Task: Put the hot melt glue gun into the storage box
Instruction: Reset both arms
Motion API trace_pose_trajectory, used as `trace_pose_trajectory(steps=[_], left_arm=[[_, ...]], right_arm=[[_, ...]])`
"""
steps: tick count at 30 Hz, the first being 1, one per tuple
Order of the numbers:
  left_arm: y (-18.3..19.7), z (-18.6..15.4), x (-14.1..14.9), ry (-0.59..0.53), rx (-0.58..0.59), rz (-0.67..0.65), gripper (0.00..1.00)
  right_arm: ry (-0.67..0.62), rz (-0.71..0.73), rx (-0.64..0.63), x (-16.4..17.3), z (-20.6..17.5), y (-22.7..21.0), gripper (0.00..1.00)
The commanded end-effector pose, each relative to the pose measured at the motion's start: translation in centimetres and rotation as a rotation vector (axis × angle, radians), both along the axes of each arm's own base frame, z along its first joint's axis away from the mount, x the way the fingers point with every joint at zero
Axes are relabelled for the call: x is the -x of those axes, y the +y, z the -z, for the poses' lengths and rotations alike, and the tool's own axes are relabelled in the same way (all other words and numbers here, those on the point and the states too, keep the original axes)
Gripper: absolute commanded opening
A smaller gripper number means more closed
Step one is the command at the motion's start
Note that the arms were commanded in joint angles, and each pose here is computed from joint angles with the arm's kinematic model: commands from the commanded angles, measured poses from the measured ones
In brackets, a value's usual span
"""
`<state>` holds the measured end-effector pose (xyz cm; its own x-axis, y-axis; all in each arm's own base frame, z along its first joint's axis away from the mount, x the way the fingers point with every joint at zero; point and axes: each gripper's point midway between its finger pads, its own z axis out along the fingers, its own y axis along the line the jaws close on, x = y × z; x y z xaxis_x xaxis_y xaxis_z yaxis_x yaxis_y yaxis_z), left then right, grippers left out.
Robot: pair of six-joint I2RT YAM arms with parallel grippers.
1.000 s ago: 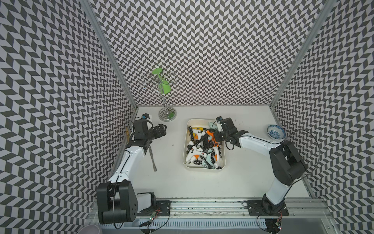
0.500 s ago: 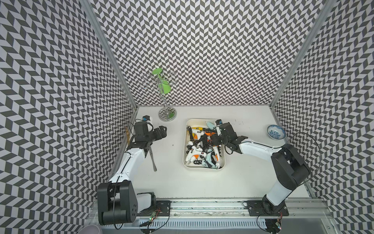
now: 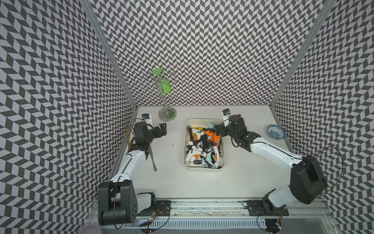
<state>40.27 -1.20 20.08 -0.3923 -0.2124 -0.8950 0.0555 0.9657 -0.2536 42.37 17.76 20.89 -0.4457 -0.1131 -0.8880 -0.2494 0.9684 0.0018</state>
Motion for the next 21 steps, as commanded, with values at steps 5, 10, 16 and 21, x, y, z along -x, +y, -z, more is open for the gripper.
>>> trace_pose_trajectory(steps=[5, 10, 16, 21], left_arm=[[3.9, 0.9, 0.2, -0.165, -0.257, -0.160, 1.00], [1.9, 2.9, 0.5, -0.234, -0.182, -0.116, 1.00], [0.9, 4.2, 1.2, -0.315, -0.276, -0.122, 0.99], [0.5, 5.2, 2.5, -0.374, -0.296, -0.128, 1.00]], right_arm=[[-0.228, 0.566, -0.088, -0.4, 0.7, -18.4, 0.99], [-0.212, 0.633, -0.046, 1.3, 5.4, -22.4, 0.99], [-0.404, 0.465, -0.134, 3.3, 5.0, -20.9, 0.99], [-0.493, 0.211, -0.105, 4.3, 5.1, -16.9, 0.99]])
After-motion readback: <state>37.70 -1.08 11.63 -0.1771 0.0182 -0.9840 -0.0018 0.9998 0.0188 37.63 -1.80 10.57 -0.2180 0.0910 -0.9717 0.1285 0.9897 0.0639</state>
